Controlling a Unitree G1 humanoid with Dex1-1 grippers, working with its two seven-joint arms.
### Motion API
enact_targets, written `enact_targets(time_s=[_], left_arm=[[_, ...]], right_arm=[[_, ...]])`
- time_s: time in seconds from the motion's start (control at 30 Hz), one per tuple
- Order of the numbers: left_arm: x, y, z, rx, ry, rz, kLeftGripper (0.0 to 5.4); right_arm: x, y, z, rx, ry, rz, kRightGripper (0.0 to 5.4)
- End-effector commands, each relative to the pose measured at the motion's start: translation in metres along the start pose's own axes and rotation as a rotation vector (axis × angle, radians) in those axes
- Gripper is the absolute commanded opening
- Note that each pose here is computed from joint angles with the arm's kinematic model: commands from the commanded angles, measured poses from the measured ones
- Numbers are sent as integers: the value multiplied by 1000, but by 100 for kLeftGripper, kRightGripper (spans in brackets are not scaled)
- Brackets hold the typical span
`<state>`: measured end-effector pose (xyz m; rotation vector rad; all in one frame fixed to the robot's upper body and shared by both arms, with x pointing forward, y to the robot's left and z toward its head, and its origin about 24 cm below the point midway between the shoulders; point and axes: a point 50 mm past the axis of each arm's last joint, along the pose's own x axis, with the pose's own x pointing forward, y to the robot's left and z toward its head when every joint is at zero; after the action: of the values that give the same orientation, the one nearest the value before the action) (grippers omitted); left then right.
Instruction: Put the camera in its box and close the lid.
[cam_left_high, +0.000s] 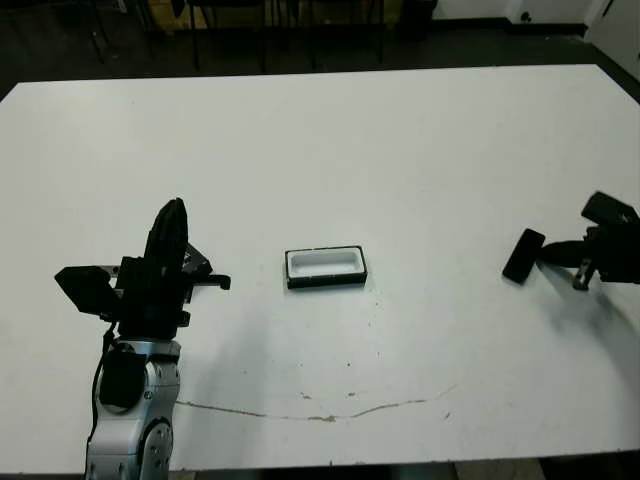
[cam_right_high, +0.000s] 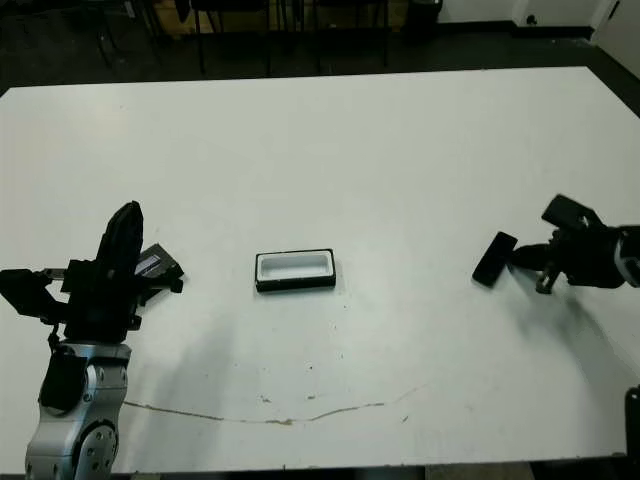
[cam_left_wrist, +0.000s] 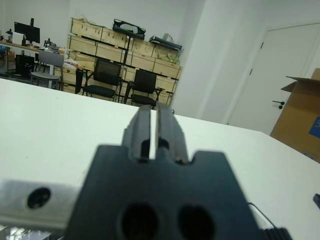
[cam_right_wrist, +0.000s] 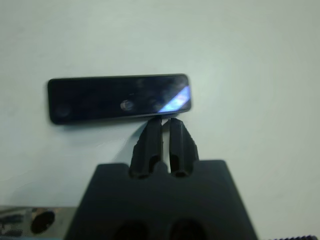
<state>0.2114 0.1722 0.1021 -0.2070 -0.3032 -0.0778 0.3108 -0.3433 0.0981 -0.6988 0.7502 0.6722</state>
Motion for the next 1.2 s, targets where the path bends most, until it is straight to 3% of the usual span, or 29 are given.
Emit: enact_targets(time_s=[0.03,0.13,0.5,0.67,0.9,1.03,1.2], left_arm=[[-3,3,-5,25,34,12,2],[-4,2,-6,22,39,17,2],[-3,2,-6,30,32,12,2],[-3,2,-6,32,38,18,2],[-2,0,-6,36,34,11,2],[-1,0,-7,35,35,8,2],[-1,1,-7,42,35,12,2]], right_arm=[[22,19,-13,-44,68,35,0],[28,19,0,-119,73,15,0],[43,35,43,-187,-18,109,0],[50,42,50,-196,-23,151,0],[44,44,55,-205,-23,164,0],[41,42,52,-215,-32,89,0],[41,43,46,-133,-63,-26,0]])
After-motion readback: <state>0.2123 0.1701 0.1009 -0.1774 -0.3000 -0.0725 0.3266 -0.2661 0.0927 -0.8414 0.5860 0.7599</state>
